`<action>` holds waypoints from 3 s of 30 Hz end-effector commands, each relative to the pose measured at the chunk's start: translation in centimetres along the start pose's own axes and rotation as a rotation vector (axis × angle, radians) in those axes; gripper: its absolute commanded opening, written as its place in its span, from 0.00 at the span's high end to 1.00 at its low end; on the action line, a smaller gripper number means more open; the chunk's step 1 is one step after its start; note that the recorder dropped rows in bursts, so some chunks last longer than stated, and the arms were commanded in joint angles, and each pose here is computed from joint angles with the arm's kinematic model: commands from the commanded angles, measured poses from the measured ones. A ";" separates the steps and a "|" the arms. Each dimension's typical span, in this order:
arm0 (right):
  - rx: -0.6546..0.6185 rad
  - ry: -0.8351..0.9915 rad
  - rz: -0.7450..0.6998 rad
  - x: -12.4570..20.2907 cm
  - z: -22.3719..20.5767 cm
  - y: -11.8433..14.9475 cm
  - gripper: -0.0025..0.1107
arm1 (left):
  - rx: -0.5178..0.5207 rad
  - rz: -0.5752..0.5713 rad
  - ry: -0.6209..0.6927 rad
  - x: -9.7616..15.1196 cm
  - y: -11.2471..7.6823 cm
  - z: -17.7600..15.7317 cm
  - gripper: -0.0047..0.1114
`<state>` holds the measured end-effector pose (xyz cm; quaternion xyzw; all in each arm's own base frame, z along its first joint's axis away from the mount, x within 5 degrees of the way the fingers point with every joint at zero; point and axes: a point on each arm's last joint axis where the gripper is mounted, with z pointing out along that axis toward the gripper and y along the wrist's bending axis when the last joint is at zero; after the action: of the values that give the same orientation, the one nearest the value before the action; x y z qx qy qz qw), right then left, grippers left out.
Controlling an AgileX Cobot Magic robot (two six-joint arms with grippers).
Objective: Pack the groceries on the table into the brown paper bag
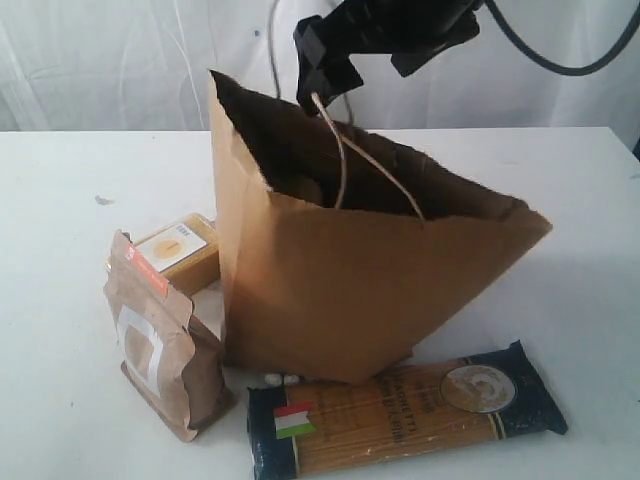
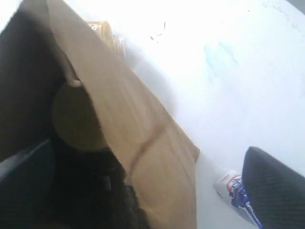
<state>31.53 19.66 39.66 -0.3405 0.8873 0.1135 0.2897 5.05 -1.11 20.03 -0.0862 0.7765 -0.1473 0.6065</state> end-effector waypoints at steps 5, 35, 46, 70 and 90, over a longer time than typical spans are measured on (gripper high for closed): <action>-0.001 -0.024 -0.014 -0.3 -0.9 0.1 0.05 | 0.008 -0.007 0.003 0.2 0.0 0.0 0.95; 0.294 -0.373 0.029 6.7 -18.2 1.2 0.98 | 0.008 -0.007 0.003 0.2 0.0 0.0 0.95; 0.386 -0.318 0.172 15.9 -19.5 1.8 0.98 | 0.008 -0.007 0.003 0.2 0.0 0.0 0.95; -0.094 0.063 0.227 25.7 -1.2 5.3 0.98 | 0.008 -0.007 0.003 0.2 0.0 0.0 0.95; -0.260 0.134 -0.289 22.1 7.7 9.6 0.98 | 0.008 -0.007 0.003 0.2 0.0 0.0 0.95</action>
<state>14.50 16.64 20.62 -0.4829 0.8407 0.1663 0.1798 5.05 -1.11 20.03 -0.0862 0.7765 -0.1473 0.6065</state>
